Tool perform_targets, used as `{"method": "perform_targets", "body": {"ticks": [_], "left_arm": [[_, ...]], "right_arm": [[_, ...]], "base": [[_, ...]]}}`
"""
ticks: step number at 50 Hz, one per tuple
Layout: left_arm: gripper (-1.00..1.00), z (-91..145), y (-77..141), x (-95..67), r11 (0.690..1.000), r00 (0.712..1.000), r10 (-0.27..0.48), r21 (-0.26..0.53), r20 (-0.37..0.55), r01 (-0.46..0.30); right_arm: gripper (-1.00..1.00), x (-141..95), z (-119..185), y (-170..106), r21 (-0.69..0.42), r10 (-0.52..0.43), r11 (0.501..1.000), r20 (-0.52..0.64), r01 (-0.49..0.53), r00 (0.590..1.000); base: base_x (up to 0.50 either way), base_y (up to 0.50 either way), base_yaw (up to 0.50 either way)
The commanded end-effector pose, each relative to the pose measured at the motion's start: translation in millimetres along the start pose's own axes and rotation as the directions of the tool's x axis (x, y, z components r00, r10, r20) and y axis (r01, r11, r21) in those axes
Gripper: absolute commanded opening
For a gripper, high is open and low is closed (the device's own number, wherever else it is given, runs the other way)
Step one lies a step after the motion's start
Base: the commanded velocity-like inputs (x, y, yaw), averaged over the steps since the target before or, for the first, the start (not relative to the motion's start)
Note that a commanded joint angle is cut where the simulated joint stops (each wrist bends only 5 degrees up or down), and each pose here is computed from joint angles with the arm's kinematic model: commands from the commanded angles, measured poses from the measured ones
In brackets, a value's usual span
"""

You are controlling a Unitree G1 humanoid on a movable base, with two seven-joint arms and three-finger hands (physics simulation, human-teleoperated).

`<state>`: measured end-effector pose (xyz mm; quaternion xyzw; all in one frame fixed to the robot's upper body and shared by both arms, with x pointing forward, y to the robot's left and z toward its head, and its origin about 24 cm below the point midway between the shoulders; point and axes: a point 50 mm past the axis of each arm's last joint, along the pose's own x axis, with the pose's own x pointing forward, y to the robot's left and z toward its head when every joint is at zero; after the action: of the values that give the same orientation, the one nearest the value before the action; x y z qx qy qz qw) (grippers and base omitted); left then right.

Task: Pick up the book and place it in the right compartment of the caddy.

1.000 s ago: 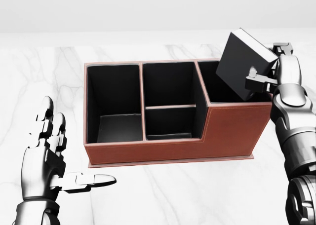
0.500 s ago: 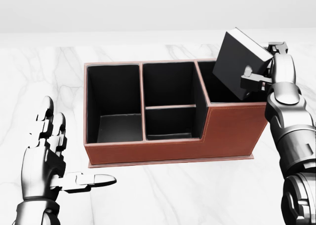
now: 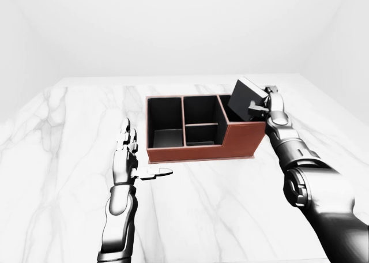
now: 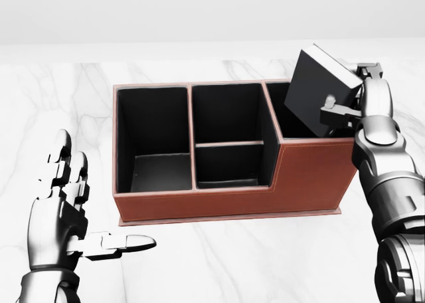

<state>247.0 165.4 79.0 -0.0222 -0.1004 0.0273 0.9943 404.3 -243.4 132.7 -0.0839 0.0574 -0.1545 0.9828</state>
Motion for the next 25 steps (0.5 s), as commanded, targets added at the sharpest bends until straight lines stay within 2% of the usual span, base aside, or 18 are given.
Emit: {"method": "perform_targets", "body": {"ticks": [1,12,16,17,21,25], "left_arm": [[1.00,1,-1,-0.5,1.000,1.000,-0.013,-0.025,0.011,0.013],[1.00,0,-1,-0.4,1.000,1.000,-0.013,-0.024,0.011,0.014],[1.00,0,-1,-0.1,1.000,1.000,-0.013,-0.024,0.011,0.014],[1.00,0,-1,0.0,1.000,1.000,-0.013,-0.024,0.011,0.014],[1.00,0,-1,0.1,1.000,1.000,-0.014,-0.024,0.011,0.014],[1.00,0,-1,0.3,1.000,1.000,-0.013,-0.025,0.011,0.013]], "right_arm": [[-1.00,2,16,-5,0.110,-0.038,0.993,0.037,0.034,0.999],[-1.00,2,15,-3,0.106,-0.037,0.994,0.037,0.033,0.999],[-1.00,0,1,-2,0.099,-0.034,0.995,-0.001,0.034,0.999],[-1.00,2,11,-3,0.103,-0.037,0.994,0.024,0.035,0.999],[-1.00,0,-1,-2,0.097,-0.037,0.995,-0.008,0.038,0.999],[-1.00,2,12,-3,0.102,-0.037,0.994,0.028,0.034,0.999]], "base": [[0.00,0.00,0.00],[0.00,0.00,0.00],[0.00,0.00,0.00],[0.00,0.00,0.00],[0.00,0.00,0.00],[0.00,0.00,0.00]]}}
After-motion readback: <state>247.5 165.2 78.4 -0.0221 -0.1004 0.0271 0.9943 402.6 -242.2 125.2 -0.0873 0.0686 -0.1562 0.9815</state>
